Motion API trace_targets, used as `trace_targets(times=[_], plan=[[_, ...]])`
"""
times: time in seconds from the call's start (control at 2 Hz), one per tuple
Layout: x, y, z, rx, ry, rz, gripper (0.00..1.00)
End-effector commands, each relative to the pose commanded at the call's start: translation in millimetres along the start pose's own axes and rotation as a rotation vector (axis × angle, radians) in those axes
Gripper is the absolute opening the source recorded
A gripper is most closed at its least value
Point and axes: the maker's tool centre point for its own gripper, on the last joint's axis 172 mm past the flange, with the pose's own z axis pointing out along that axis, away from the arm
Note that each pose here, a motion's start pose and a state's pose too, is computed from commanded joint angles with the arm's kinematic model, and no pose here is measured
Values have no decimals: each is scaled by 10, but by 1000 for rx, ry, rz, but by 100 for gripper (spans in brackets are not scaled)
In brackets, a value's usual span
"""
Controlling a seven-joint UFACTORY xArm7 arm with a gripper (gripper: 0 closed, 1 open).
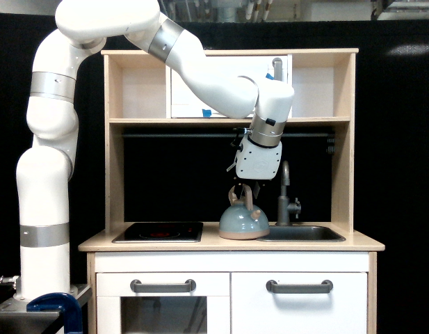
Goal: Place the teapot on the stove
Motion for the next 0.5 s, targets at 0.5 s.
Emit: trace_targets(times=[0.5], plan=[[-13,-44,5,0,0,0,0]])
